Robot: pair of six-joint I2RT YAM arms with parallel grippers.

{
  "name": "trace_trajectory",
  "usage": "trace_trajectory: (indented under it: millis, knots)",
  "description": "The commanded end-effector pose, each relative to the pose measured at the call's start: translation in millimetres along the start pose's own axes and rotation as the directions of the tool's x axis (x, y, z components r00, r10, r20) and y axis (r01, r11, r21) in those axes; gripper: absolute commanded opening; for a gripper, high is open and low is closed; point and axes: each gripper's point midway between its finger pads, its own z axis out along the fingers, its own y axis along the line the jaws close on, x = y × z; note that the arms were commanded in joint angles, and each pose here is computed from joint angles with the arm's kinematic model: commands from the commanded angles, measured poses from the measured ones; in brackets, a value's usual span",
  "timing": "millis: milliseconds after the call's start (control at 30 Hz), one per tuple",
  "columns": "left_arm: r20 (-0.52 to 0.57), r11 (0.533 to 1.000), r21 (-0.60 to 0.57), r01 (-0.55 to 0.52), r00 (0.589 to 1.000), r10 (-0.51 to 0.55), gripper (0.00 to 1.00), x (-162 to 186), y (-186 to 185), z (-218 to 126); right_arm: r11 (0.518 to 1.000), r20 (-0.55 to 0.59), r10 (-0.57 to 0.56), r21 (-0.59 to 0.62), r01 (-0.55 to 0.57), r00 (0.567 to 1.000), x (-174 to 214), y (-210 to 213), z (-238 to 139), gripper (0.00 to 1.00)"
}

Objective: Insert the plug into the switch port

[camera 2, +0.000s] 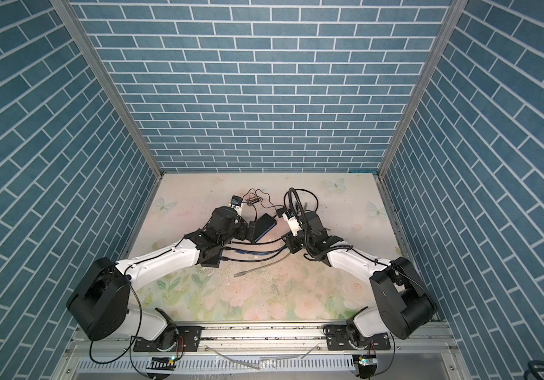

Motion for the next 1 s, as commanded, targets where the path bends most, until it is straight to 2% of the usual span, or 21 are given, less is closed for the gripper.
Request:
trace_trajectory:
  millis: [0,133,267,400,767,967]
  knots:
    - [-0.038,0.999,-0.019,0.026,0.999,-0.027,1.0,17.4,6.0,-6.8,0.989,0.006,-0.136,-0.055,0.136,0.991,2.2,13.2,7.0,0.35]
    - [-0.083,0.999,-0.043,0.023,0.996,-0.027,1.0,32.9,12.2,-11.5,0.973,0.009,-0.222,-0.061,0.222,0.975,11.1,17.2,10.6,0.35]
    - [-0.126,0.996,-0.091,0.02,0.992,-0.032,1.0,49.5,23.3,-17.0,0.969,-0.001,-0.236,-0.08,0.235,0.972,15.7,19.9,14.4,0.33]
    - [-0.145,0.994,-0.1,0.031,0.988,-0.045,1.0,63.4,27.2,-17.6,0.959,-0.058,-0.265,-0.117,0.257,0.963,26.7,27.3,24.7,0.29]
    - [-0.102,0.99,-0.109,0.084,0.99,-0.095,0.99,75.5,33.4,-21.0,0.893,-0.065,-0.398,-0.254,0.371,0.915,36.9,69.1,44.5,0.2]
    - [-0.113,0.987,-0.136,0.085,0.989,-0.1,1.0,86.5,41.3,-26.9,0.865,-0.058,-0.441,-0.295,0.406,0.896,36.0,80.6,53.0,0.2]
